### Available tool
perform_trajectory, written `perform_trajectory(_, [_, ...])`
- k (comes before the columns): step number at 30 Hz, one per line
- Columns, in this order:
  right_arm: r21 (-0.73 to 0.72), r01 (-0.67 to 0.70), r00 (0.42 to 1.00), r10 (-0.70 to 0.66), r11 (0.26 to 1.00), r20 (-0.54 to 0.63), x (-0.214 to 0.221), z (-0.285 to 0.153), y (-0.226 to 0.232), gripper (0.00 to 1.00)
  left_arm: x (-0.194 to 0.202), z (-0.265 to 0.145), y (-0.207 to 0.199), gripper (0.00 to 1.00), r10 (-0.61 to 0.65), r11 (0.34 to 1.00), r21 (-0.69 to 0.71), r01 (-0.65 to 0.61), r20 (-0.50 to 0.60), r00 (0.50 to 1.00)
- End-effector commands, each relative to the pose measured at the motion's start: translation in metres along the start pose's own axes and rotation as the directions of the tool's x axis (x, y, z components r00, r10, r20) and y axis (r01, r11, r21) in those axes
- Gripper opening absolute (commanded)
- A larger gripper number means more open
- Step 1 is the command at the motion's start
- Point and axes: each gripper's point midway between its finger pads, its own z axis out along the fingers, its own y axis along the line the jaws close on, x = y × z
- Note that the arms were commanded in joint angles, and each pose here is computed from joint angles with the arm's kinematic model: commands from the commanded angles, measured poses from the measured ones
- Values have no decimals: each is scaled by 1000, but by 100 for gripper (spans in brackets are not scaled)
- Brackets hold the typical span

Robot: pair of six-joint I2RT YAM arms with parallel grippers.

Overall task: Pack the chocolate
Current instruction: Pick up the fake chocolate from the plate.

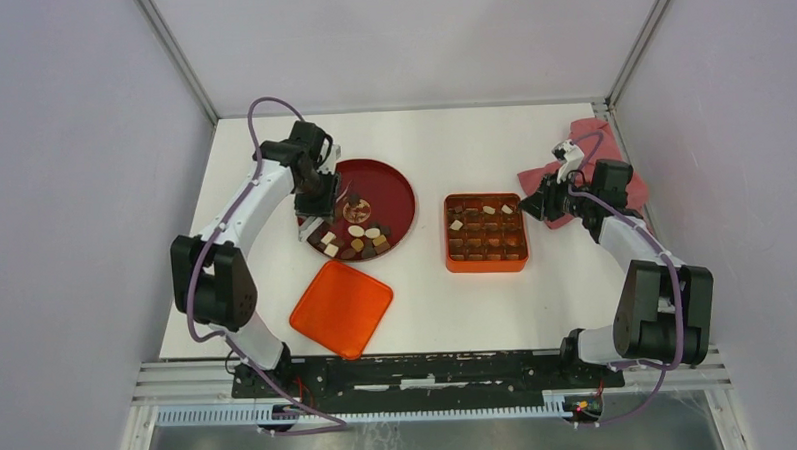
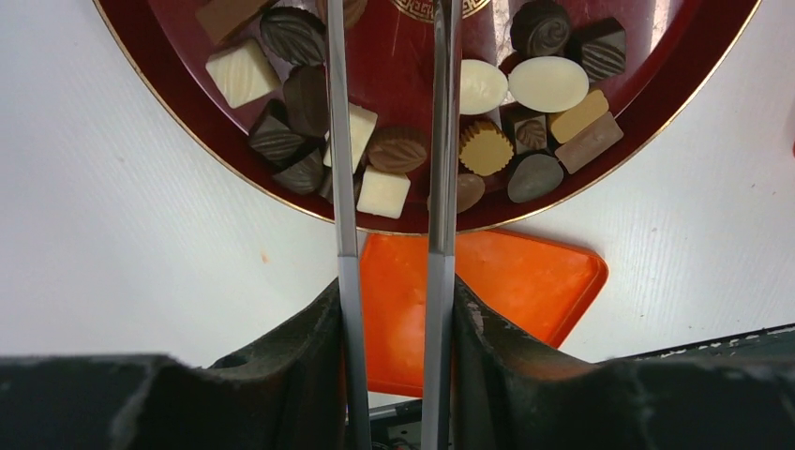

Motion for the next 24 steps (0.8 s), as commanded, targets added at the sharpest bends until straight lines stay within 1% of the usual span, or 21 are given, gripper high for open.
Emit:
perform_trajectory(1, [-1, 62, 998, -62, 998, 30, -22, -3, 4, 32, -23, -7, -2, 44, 104, 994, 32, -105, 44, 994])
perform_trajectory(10, [11, 65, 998, -65, 998, 23, -20, -3, 1, 32, -30, 8, -3, 45, 119, 992, 45, -119, -2, 993])
perform_trajectory(16, [14, 67, 998, -67, 998, 20, -18, -3, 0, 32, -22, 17, -1, 46, 117, 992, 45, -114, -47, 992])
perform_trajectory(24, [13, 66, 998, -66, 998, 21, -18, -2, -1, 32, -17, 22, -3, 46, 96, 994, 51, -92, -72, 993])
